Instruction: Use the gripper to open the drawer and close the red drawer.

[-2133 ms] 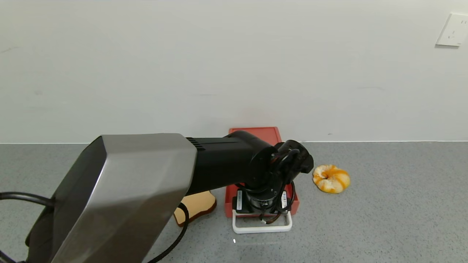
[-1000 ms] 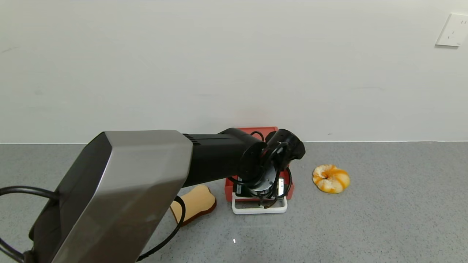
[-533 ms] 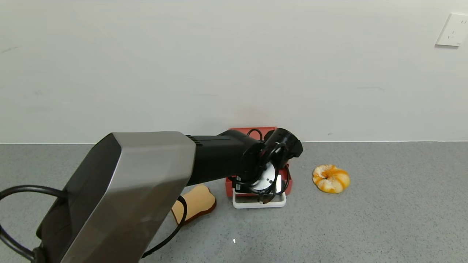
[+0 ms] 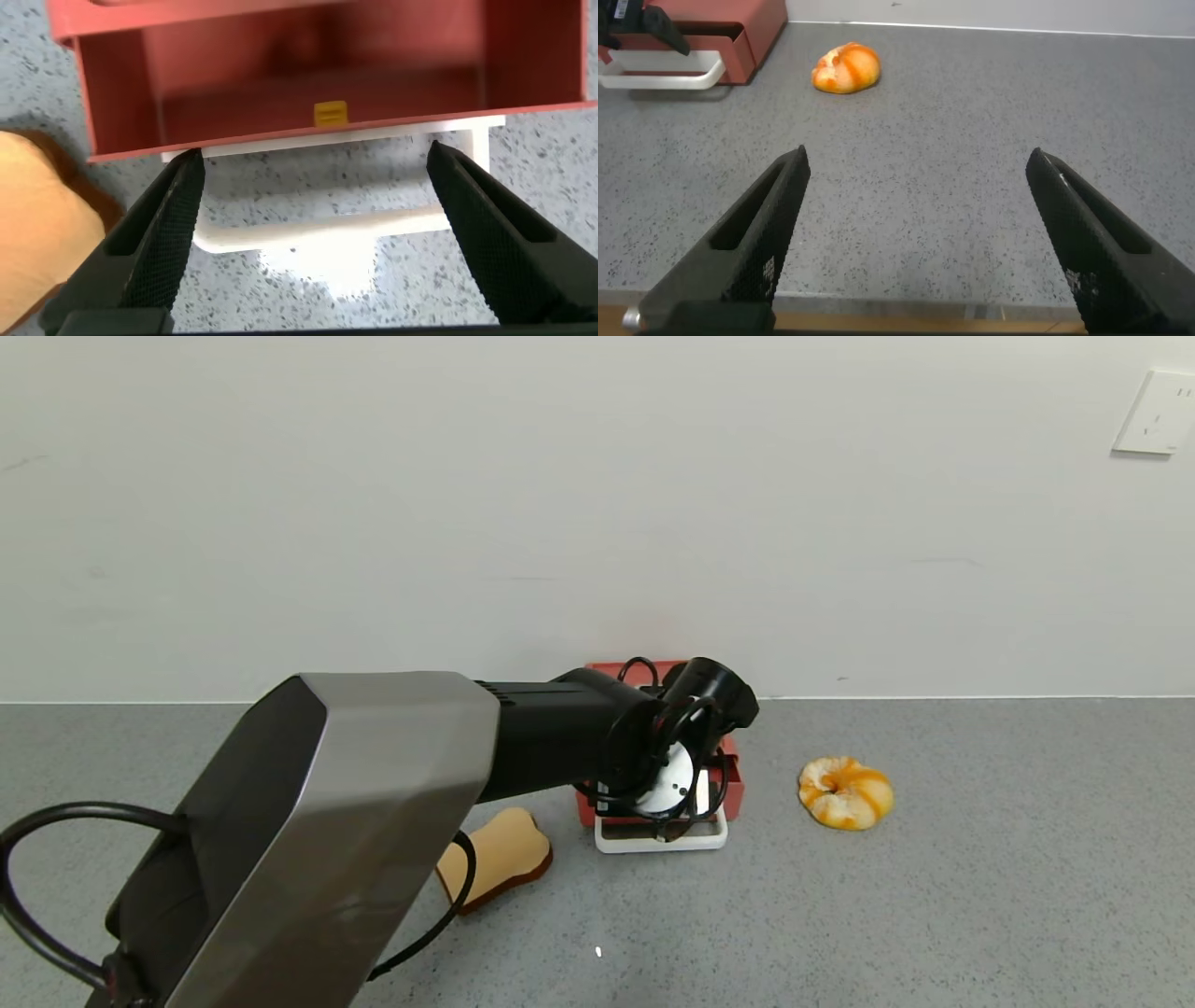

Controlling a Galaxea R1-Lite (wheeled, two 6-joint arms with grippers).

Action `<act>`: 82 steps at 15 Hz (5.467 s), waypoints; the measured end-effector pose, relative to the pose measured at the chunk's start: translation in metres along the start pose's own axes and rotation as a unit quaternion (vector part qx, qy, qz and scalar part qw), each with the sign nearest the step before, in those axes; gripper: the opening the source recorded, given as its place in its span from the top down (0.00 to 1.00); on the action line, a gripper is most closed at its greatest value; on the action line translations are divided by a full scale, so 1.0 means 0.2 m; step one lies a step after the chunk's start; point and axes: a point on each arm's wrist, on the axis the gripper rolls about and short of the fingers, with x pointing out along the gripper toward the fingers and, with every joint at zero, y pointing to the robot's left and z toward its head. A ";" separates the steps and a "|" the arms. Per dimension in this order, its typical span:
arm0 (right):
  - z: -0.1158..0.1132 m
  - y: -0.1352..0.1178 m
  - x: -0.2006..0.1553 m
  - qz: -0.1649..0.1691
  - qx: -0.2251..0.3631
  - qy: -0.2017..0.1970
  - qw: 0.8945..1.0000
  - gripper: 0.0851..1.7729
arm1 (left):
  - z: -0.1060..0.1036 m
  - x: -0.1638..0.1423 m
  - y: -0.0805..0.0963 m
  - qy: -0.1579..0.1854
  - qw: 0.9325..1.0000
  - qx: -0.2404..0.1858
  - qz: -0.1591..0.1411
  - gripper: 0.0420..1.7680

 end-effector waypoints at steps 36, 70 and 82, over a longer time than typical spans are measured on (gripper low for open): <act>0.00 0.00 0.00 0.000 0.000 0.000 1.000 0.04 | 0.18 -0.29 0.21 -0.033 0.999 -0.018 0.003 0.03; 0.00 0.00 0.00 0.000 0.000 0.000 1.000 0.04 | -0.89 -1.74 1.51 -0.325 0.946 0.003 0.007 0.03; 0.00 0.00 0.00 0.000 0.000 0.000 1.000 0.04 | -1.27 -1.76 1.52 -0.379 0.911 -0.060 0.147 0.03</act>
